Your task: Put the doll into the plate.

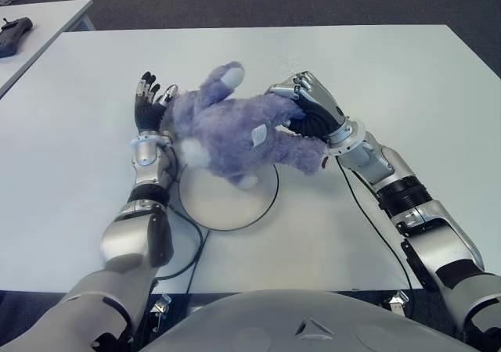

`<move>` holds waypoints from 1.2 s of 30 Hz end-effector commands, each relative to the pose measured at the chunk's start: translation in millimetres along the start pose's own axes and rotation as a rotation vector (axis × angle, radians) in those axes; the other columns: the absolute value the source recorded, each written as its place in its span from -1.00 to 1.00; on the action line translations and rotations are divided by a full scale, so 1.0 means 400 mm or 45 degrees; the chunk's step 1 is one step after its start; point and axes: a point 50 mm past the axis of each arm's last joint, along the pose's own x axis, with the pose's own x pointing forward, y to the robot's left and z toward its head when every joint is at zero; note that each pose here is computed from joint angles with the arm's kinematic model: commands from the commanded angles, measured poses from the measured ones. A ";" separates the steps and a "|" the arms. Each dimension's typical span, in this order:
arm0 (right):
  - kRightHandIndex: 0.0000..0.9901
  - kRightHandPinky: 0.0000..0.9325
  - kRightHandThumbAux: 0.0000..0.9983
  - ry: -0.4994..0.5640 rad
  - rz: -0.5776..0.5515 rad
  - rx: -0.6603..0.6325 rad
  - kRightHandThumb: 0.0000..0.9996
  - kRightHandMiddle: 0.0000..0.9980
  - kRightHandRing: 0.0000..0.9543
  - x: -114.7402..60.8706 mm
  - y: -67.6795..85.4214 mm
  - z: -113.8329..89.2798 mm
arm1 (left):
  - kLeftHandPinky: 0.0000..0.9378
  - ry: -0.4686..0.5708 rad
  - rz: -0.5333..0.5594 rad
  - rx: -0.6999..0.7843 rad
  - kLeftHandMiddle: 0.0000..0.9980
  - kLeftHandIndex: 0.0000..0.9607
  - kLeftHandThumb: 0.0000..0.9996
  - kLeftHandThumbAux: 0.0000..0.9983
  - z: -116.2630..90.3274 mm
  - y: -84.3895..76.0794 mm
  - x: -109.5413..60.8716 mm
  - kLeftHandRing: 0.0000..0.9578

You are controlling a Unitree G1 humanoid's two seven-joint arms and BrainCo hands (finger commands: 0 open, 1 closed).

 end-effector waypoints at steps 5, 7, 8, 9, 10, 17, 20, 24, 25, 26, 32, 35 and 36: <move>-0.12 0.81 0.44 -0.077 0.113 0.163 0.41 0.69 0.74 -0.014 0.089 0.058 | -0.78 0.678 0.096 -0.042 -0.84 -0.88 -1.00 0.29 -0.301 -0.012 -0.305 -0.83; -0.11 0.79 0.44 -0.100 0.156 0.161 0.41 0.68 0.74 -0.018 0.107 0.059 | -0.78 0.680 0.098 -0.055 -0.84 -0.87 -1.00 0.29 -0.301 -0.014 -0.306 -0.83; -0.11 0.76 0.44 -0.115 0.174 0.157 0.41 0.66 0.73 -0.017 0.112 0.060 | -0.76 0.682 0.100 -0.062 -0.84 -0.87 -1.00 0.29 -0.302 -0.015 -0.306 -0.84; -0.11 0.76 0.44 -0.124 0.184 0.155 0.40 0.66 0.73 -0.016 0.113 0.061 | -0.76 0.684 0.101 -0.067 -0.84 -0.87 -1.00 0.29 -0.302 -0.016 -0.307 -0.84; -0.11 0.72 0.44 -0.138 0.197 0.146 0.41 0.63 0.70 -0.015 0.114 0.062 | -0.77 0.683 0.103 -0.067 -0.85 -0.88 -1.00 0.30 -0.302 -0.016 -0.306 -0.84; -0.11 0.73 0.45 -0.195 0.229 0.120 0.40 0.62 0.68 -0.008 0.105 0.071 | -0.79 0.707 0.115 -0.062 -0.86 -0.91 -1.00 0.28 -0.305 -0.014 -0.307 -0.85; -0.11 0.78 0.44 -0.194 0.244 0.114 0.41 0.63 0.70 -0.006 0.107 0.074 | -0.82 0.721 0.120 -0.071 -0.88 -0.92 -1.00 0.27 -0.307 -0.013 -0.307 -0.86; -0.11 0.80 0.44 -0.173 0.275 0.124 0.41 0.65 0.72 -0.009 0.111 0.071 | -0.83 0.710 0.130 -0.104 -0.89 -0.93 -1.00 0.27 -0.306 -0.013 -0.308 -0.87; -0.11 0.81 0.44 -0.167 0.286 0.129 0.41 0.66 0.72 -0.010 0.113 0.070 | -0.83 0.705 0.133 -0.114 -0.89 -0.93 -1.00 0.26 -0.305 -0.014 -0.308 -0.88; -0.11 0.81 0.44 -0.163 0.292 0.132 0.41 0.66 0.72 -0.011 0.113 0.069 | -0.83 0.701 0.134 -0.119 -0.89 -0.93 -1.00 0.26 -0.305 -0.014 -0.308 -0.88; -0.11 0.82 0.44 -0.125 0.362 0.162 0.42 0.66 0.74 -0.033 0.144 0.067 | -0.84 0.683 0.137 -0.137 -0.89 -0.92 -1.00 0.23 -0.303 -0.016 -0.307 -0.89; -0.11 0.83 0.44 -0.107 0.398 0.173 0.42 0.67 0.75 -0.046 0.159 0.069 | -0.85 0.669 0.129 -0.122 -0.88 -0.92 -1.00 0.21 -0.300 -0.018 -0.304 -0.89; -0.11 0.84 0.44 -0.100 0.408 0.173 0.42 0.68 0.76 -0.049 0.161 0.069 | -0.84 0.661 0.127 -0.111 -0.87 -0.92 -1.00 0.20 -0.298 -0.020 -0.302 -0.88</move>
